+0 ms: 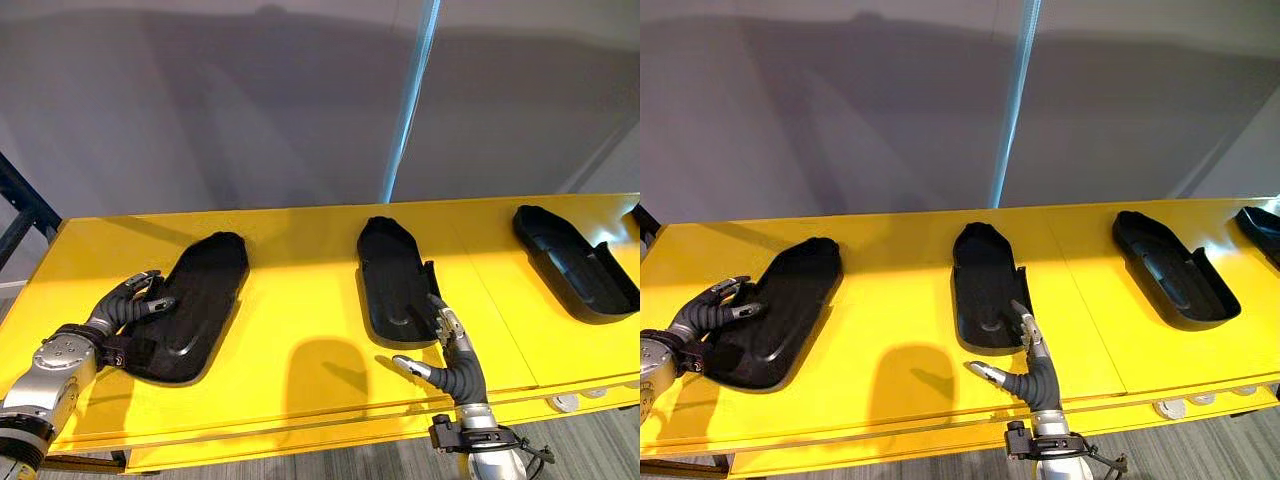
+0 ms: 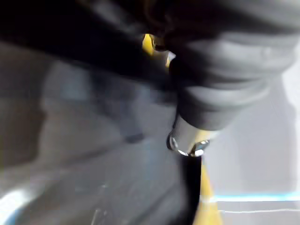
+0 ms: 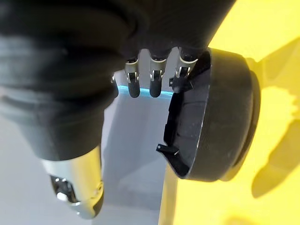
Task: Walk over and take plastic housings, then place them on the shelf
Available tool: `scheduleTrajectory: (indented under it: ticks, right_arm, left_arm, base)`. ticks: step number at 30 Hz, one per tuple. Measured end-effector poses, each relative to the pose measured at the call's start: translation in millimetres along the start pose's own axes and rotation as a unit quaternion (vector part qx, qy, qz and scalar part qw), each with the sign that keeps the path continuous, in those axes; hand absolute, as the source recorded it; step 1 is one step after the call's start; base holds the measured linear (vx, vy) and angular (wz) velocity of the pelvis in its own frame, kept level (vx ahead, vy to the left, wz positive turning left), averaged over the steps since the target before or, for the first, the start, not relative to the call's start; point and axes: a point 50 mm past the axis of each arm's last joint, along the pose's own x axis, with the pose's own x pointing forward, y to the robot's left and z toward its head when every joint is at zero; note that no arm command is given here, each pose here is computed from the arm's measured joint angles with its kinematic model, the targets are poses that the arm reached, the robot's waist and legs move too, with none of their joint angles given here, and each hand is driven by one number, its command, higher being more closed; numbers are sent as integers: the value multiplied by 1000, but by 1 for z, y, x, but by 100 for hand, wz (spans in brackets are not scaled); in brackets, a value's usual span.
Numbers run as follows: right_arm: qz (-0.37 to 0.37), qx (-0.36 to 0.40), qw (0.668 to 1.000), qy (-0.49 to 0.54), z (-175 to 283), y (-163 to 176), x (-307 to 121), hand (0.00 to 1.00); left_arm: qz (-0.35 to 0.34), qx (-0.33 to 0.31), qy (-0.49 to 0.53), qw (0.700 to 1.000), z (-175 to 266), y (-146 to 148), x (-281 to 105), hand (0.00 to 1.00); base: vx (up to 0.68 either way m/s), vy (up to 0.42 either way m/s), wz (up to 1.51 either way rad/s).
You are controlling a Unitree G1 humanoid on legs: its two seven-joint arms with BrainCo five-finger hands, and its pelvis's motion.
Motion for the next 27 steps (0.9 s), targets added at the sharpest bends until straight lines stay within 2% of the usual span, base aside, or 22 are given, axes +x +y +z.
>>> scheduleTrajectory:
  ticks: [8,12,15,18,19,20,21,22,24,27]
  right_arm:
    - [5,2,1000,10,-2,2,-1,0]
    - [5,0,1000,14,-3,3,-1,0]
    - [6,0,1000,17,-4,3,-1,0]
    - [9,1,1000,19,-4,4,-1,0]
    - [13,1,1000,19,-4,4,-1,0]
    - [14,1,1000,19,-4,5,-1,0]
    - [14,2,1000,20,-4,5,-2,0]
    - [16,2,1000,23,-5,6,-3,0]
    - [15,3,999,30,-7,5,-7,0]
    - [10,5,999,35,-8,2,-9,0]
  left_arm:
    - [28,-20,32,999,-20,-2,1,0]
    - [54,-81,18,995,-21,-13,5,0]
    - [67,-117,-45,990,6,-13,6,0]
    - [121,-158,-167,966,50,-3,-2,0]
    - [155,-155,-216,951,66,1,-9,100]
    - [200,-149,-258,933,76,2,-17,100]
    - [217,-156,-274,924,78,2,-22,100]
    - [265,-142,-295,907,76,2,-35,100]
    - [319,-123,-298,891,60,-3,-56,100]
    - [361,-97,-241,896,19,-21,-81,100]
  base:
    - [-22,0,0]
    - [-33,-1,6]
    - [-25,-5,17]
    - [-32,2,15]
    - [-44,0,9]
    - [-53,0,7]
    - [-44,1,2]
    - [-31,2,0]
    - [-15,1,0]
    - [-28,-4,4]
